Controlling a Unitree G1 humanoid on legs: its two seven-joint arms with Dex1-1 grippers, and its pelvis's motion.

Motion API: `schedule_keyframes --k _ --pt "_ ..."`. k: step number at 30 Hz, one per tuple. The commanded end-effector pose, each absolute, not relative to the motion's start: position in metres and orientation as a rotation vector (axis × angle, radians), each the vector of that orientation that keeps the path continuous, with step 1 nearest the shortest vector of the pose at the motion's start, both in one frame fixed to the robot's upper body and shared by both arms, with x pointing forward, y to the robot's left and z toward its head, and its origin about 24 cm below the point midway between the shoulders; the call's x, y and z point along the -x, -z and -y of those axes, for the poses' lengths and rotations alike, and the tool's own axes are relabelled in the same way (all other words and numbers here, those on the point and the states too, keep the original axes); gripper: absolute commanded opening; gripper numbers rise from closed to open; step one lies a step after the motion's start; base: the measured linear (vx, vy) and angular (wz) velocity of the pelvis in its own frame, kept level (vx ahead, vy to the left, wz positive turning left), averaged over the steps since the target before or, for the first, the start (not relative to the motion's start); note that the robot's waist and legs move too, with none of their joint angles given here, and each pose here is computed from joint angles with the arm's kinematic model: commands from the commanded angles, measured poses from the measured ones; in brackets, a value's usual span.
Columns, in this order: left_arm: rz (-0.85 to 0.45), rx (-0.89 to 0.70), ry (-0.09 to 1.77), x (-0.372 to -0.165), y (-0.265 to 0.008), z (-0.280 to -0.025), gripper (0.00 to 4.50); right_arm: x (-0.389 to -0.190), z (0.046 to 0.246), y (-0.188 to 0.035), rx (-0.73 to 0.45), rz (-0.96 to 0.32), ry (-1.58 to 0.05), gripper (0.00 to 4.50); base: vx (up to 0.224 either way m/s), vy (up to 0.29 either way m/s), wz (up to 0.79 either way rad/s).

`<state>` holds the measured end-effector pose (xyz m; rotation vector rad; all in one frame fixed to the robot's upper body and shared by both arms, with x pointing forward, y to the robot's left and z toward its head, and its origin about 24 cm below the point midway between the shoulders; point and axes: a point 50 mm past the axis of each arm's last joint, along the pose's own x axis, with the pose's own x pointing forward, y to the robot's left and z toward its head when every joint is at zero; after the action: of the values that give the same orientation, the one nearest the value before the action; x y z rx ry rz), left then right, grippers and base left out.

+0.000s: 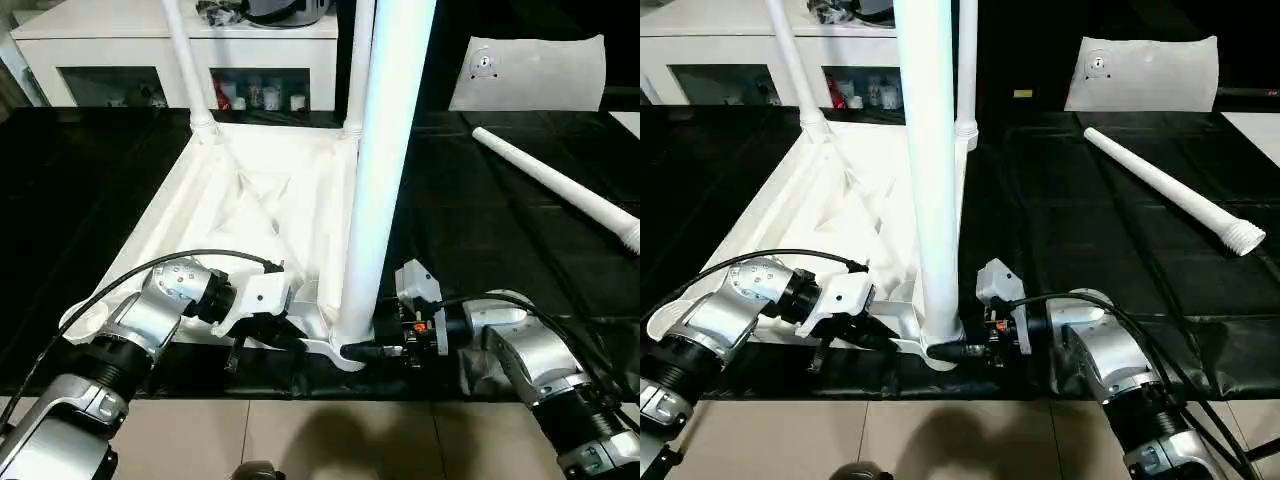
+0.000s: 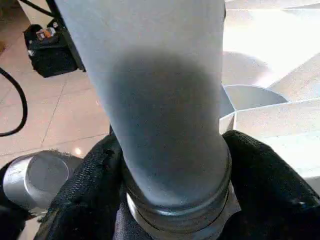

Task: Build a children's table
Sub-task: Rotate leg to tighten

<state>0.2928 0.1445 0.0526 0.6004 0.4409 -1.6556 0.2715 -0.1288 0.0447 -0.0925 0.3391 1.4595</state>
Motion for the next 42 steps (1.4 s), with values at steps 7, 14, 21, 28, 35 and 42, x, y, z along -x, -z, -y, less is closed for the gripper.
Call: schedule_keyframes --k 7,14,21,28,35,42 --pt "-0.471 -0.577 1.661 -0.290 -0.048 -0.137 0.00 -0.261 0.117 -0.039 -0.022 -0.335 -1.468 2.72 0.000 0.000 0.00" --pt "-0.389 -0.385 1.354 -0.309 -0.059 -0.112 0.00 -0.270 0.096 -0.019 -0.105 -0.346 -1.090 2.72 0.000 0.000 0.00" --pt "-0.337 -0.259 1.045 -0.323 -0.066 -0.071 0.00 -0.290 0.070 -0.010 -0.165 -0.391 -0.747 2.71 0.000 0.000 0.00" --pt "-0.353 -0.288 0.941 -0.321 -0.061 -0.061 0.00 -0.303 0.068 -0.016 -0.201 -0.351 -0.620 3.40 0.028 -0.001 -0.03" --pt "-0.376 -0.372 0.978 -0.319 -0.056 -0.081 0.00 -0.303 0.085 -0.022 -0.203 -0.271 -0.600 3.85 0.000 0.000 0.00" --pt "-0.436 -0.453 1.124 -0.310 -0.049 -0.110 0.00 -0.292 0.119 -0.039 -0.155 -0.152 -0.737 4.42 0.000 0.000 0.00"
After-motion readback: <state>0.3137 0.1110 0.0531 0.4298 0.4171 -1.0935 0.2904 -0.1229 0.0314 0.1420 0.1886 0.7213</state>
